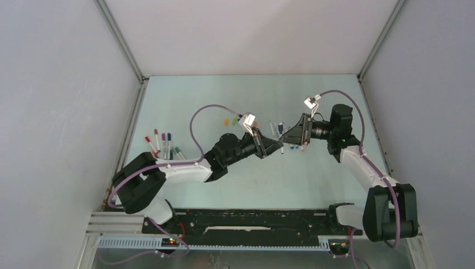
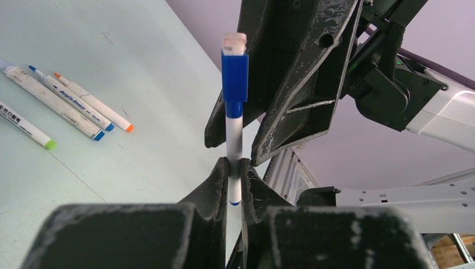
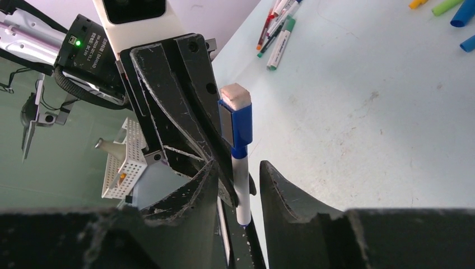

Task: Open the pen caps
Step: Open the pen cap from the pen.

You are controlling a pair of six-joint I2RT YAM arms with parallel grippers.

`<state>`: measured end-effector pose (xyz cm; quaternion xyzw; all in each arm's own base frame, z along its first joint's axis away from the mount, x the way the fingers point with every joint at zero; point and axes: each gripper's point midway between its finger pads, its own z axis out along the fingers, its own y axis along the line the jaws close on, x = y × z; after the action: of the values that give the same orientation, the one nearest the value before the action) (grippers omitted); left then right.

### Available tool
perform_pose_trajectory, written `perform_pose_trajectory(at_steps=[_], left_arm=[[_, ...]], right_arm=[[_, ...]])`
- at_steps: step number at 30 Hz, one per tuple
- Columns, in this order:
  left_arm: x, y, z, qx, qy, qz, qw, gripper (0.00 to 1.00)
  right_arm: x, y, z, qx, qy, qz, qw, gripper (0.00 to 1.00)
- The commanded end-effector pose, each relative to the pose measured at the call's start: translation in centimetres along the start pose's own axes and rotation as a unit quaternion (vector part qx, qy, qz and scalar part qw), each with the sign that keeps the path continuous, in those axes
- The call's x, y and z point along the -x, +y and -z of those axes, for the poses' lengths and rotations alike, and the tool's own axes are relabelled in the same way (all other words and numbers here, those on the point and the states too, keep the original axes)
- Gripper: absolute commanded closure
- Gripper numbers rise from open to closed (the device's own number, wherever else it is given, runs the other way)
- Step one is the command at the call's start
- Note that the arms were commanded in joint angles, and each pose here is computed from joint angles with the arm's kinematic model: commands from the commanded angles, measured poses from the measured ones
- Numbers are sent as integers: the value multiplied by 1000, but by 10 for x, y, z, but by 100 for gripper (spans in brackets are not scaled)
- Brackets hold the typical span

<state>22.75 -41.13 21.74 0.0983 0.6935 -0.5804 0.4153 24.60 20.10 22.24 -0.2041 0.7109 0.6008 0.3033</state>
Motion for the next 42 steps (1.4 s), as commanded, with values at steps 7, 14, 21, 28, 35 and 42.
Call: perform_pose_trajectory(at_steps=[7, 14, 21, 28, 35, 42], left_arm=[[28, -33, -12, -40, -38, -15, 998, 100], [25, -41, -9, -52, -17, -22, 998, 76], [23, -45, 19, -48, 2, -69, 996, 37], [55, -28, 57, 25, -67, -104, 992, 2], [60, -33, 50, 1, -58, -79, 995, 1], [61, -41, 32, -23, -58, -56, 997, 10]], right_arm=[[0, 8, -4, 23, 8, 16, 1000, 92], [2, 15, 0, 38, 9, 35, 999, 100], [-2, 25, 14, 70, 19, 99, 992, 100], [-11, 33, 15, 101, 40, 124, 986, 100], [-19, 40, 13, 125, 52, 130, 982, 100], [-22, 37, 10, 129, 57, 121, 983, 100]])
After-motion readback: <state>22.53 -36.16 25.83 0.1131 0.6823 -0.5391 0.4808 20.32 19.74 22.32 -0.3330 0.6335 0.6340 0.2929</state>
